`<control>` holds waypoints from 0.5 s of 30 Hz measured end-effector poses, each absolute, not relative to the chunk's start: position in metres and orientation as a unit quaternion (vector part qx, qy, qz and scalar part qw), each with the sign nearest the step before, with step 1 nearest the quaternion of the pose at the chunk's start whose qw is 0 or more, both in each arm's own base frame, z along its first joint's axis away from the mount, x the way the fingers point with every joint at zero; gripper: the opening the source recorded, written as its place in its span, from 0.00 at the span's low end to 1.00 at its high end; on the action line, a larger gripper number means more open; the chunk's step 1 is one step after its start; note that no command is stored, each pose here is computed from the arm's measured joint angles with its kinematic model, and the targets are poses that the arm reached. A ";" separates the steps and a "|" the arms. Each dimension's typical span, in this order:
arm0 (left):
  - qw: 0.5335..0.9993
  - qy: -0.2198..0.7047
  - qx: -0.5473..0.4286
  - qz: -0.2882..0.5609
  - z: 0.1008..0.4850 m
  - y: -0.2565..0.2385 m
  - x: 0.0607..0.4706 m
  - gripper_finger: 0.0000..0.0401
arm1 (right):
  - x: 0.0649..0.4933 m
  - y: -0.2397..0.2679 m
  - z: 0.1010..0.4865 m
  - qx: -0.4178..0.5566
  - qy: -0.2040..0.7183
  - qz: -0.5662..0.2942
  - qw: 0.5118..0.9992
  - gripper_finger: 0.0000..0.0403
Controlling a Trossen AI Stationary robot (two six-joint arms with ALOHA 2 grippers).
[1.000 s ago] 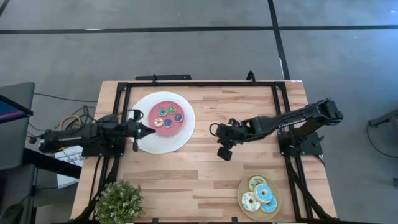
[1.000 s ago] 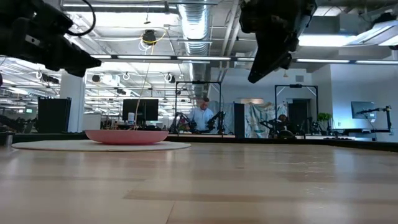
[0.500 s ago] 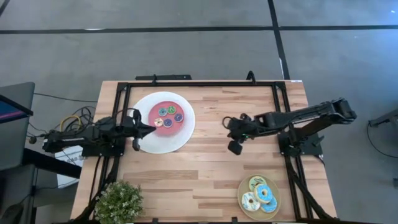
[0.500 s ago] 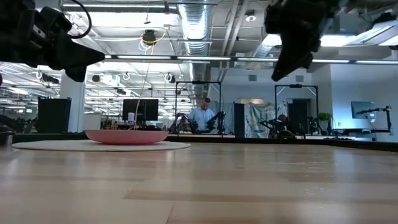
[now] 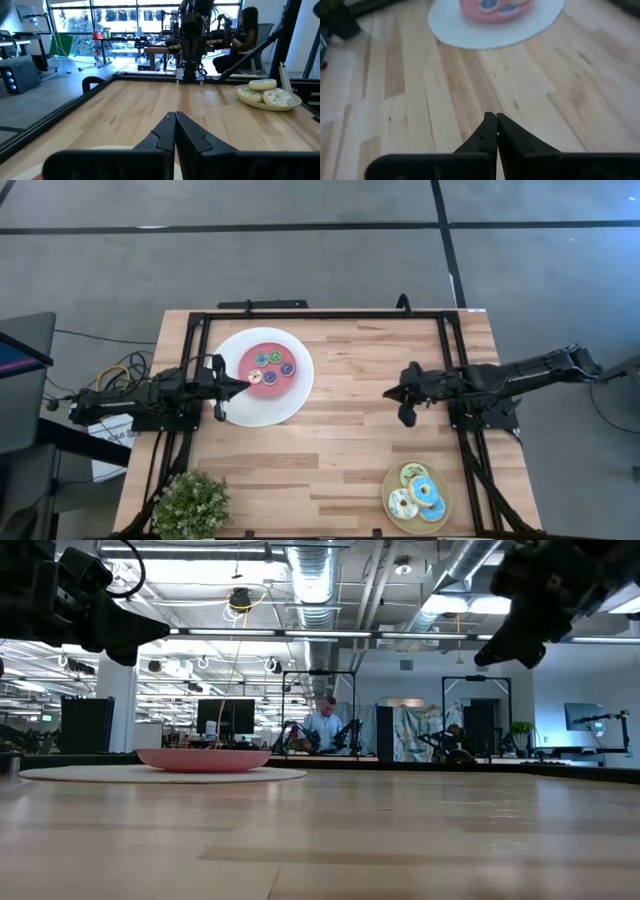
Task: Pick & Place donuts
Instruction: Return to Home Position
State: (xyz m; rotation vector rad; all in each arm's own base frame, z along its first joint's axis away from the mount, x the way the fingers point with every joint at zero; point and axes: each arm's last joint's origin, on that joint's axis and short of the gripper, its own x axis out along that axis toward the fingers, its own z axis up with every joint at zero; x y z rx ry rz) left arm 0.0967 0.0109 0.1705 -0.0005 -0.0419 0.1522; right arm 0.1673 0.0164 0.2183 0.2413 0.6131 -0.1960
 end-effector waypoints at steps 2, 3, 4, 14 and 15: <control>0.997 -0.021 -0.002 0.076 0.171 0.011 0.097 0.00 | 0.159 0.015 0.212 0.113 0.277 -0.091 0.950 0.00; 0.997 -0.021 -0.003 0.076 0.170 0.011 0.097 0.00 | 0.156 0.015 0.208 0.107 0.267 -0.086 0.954 0.00; 0.997 -0.021 -0.003 0.076 0.170 0.011 0.097 0.00 | 0.153 0.014 0.204 0.104 0.253 -0.081 0.958 0.00; 0.997 -0.020 -0.002 0.077 0.170 0.011 0.097 0.00 | 0.131 0.009 0.168 0.123 0.138 -0.026 0.982 0.00; 0.997 -0.020 -0.001 0.077 0.170 0.011 0.097 0.00 | 0.129 0.009 0.167 0.125 0.123 -0.021 0.984 0.00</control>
